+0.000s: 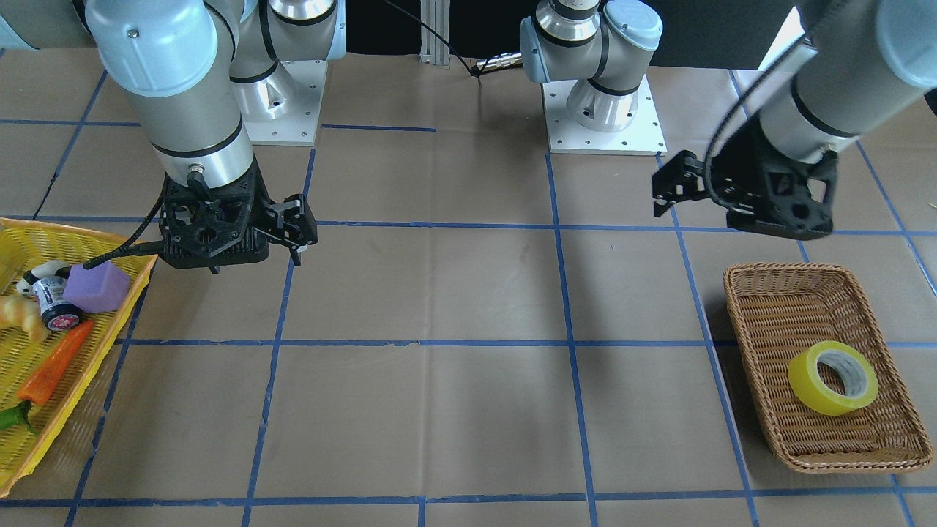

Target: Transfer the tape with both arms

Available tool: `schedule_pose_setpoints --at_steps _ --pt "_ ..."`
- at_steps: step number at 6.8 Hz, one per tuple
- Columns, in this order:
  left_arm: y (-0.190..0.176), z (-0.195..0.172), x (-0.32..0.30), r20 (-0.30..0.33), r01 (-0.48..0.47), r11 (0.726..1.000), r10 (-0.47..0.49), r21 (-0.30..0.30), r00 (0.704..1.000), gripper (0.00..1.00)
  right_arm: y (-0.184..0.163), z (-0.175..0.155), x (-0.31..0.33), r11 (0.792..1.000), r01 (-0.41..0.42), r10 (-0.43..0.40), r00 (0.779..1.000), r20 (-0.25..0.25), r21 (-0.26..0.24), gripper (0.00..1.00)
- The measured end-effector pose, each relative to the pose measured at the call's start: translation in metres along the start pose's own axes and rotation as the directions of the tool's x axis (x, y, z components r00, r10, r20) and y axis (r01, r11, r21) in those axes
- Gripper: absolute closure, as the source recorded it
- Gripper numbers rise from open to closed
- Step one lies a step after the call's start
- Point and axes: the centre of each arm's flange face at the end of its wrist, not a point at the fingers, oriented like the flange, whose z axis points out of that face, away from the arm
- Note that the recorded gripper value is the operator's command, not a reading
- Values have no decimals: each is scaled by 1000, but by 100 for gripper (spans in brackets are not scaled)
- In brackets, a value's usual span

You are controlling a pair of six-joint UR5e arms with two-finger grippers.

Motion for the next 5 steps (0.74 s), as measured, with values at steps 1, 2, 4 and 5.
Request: schedule_pose_setpoints --at_steps 1,2,4,5 --pt "22 -12 48 20 25 999 -25 31 999 0 0 0 0 1000 0 0 1000 0 0 0" --pt "38 -19 73 28 34 998 -36 58 999 0 0 1 0 1000 0 0 1000 0 -1 0" --pt "45 -18 84 30 42 993 -46 109 998 0 0 2 0 1000 0 0 1000 0 -4 0" --pt "45 -18 85 30 42 991 -46 124 998 0 0 3 0 1000 0 0 1000 0 -5 0"
